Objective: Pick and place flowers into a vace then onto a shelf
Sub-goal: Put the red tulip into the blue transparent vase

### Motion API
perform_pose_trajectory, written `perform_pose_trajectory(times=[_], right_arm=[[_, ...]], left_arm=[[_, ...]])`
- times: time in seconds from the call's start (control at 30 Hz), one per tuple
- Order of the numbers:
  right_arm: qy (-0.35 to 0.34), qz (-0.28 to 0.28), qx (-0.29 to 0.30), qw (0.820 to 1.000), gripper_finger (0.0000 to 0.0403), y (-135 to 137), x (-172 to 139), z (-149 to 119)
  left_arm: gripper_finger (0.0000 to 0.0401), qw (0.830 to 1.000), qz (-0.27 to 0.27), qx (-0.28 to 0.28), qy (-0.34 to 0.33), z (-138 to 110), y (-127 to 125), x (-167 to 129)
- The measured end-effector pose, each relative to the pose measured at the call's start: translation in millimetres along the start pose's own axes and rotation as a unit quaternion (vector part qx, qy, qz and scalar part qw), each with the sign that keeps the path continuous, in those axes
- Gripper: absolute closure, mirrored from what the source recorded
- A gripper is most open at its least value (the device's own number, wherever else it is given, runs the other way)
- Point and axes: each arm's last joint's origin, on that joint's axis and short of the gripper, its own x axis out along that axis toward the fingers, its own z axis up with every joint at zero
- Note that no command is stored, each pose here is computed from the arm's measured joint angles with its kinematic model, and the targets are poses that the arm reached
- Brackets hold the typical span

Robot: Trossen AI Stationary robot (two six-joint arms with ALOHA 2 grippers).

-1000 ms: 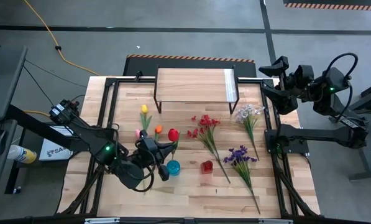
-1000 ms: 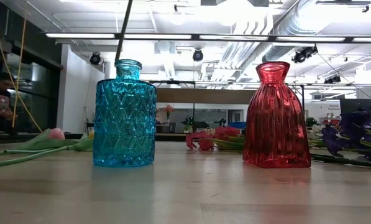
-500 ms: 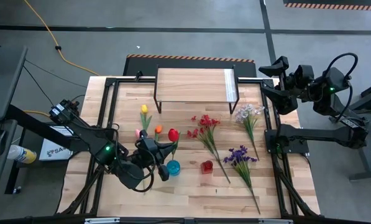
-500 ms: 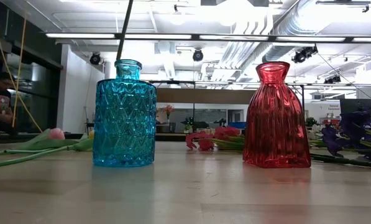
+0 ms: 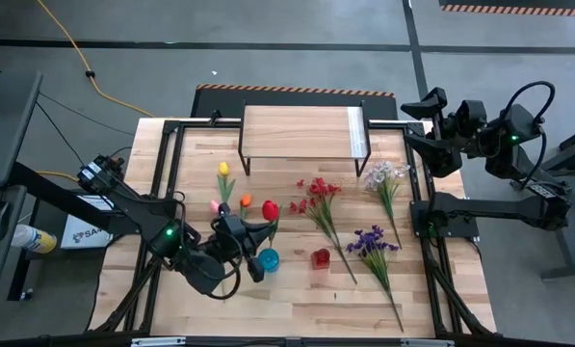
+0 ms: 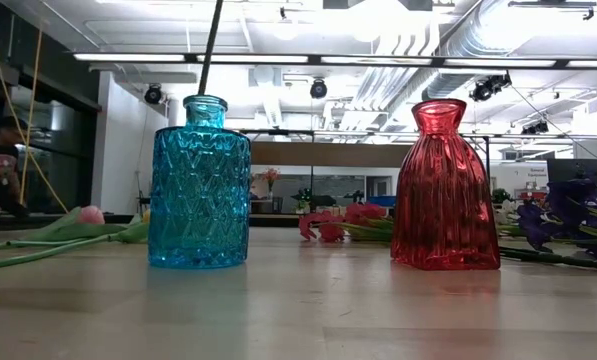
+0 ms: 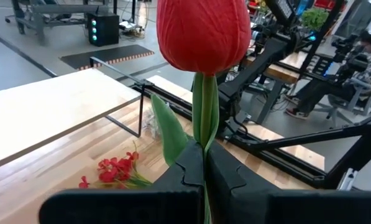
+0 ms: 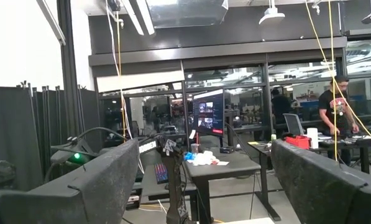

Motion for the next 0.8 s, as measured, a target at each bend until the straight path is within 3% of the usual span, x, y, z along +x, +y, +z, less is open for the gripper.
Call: perform_pose_trajectory(times=[0.8], right_arm=[[0.01,0.025,0.002,1.0,0.0049,1,0,-1]], left_arm=[[0.037,1.0,0.0,0.015,0.004,-8,-5,4]])
